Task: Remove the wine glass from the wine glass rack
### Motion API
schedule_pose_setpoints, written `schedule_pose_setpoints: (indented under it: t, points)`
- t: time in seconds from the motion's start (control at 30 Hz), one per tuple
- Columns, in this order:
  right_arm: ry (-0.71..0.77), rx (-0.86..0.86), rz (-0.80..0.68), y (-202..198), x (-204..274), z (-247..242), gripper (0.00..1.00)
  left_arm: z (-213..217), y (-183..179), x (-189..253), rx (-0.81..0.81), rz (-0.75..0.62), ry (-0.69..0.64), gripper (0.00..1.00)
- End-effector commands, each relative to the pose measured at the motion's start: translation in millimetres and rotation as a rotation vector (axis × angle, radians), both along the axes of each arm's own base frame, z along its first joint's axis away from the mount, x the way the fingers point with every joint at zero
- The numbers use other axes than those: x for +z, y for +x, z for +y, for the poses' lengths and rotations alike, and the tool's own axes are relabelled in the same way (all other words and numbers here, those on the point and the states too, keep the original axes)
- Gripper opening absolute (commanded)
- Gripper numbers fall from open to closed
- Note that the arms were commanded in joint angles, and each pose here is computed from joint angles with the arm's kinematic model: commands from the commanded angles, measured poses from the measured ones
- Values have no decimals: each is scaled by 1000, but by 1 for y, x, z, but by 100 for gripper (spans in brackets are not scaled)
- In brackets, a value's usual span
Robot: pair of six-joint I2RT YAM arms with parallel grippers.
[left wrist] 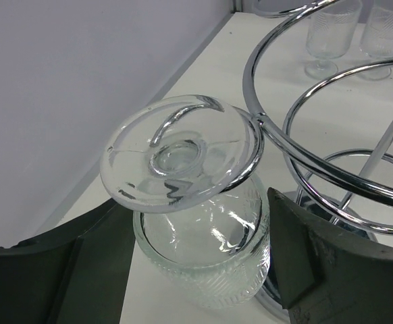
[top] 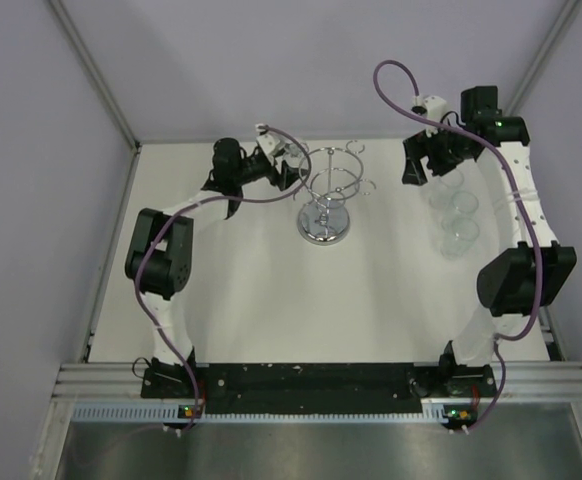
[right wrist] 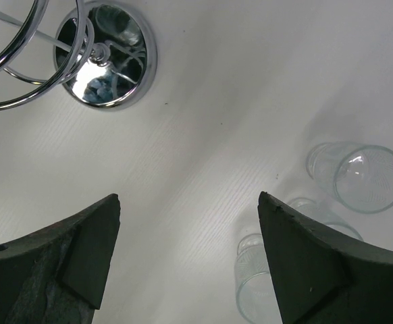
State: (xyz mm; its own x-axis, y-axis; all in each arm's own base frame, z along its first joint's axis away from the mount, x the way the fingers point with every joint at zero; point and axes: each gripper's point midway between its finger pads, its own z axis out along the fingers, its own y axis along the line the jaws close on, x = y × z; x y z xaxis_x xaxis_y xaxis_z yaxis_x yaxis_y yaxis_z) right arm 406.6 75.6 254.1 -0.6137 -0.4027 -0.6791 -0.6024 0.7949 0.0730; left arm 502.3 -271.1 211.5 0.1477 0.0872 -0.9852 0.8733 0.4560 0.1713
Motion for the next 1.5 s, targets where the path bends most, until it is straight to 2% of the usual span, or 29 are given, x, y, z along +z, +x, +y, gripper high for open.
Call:
schedule_pose_setpoints:
  t: [0.0,0.47,0.7,0.77,0.87,0.97,1.0,1.07,1.2,1.3,1.43,1.47]
  points:
    - [6,24,-92,-6,30,4,81,22,7,60,82,-132,-60,0]
    - [27,41,-103,-6,33,8,81,66,4,71,178,-126,-33,0]
    - [33,51,-200,-10,66,10,81,109,-11,94,304,-80,-46,0]
    - [19,51,-255,-14,81,9,81,120,-22,102,336,1,-89,0]
    - [-50,89,-356,-25,99,16,79,124,-51,97,352,219,-156,0]
    - [-137,177,-565,-43,119,42,79,117,-87,89,317,398,-200,0]
    - [-170,212,-607,-48,109,52,79,117,-99,86,318,465,-224,0]
    - [-175,279,-743,-68,121,82,78,111,-122,79,288,582,-248,0]
    - [-122,356,-828,-97,112,125,73,102,-157,64,261,893,-295,0]
    - [-116,456,-846,-110,96,158,69,86,-185,63,102,1103,-322,0]
    - [-129,611,-937,-130,81,202,68,72,-218,58,-137,1480,-394,0]
    - [-116,641,-986,-136,82,215,67,73,-218,61,-167,1461,-422,0]
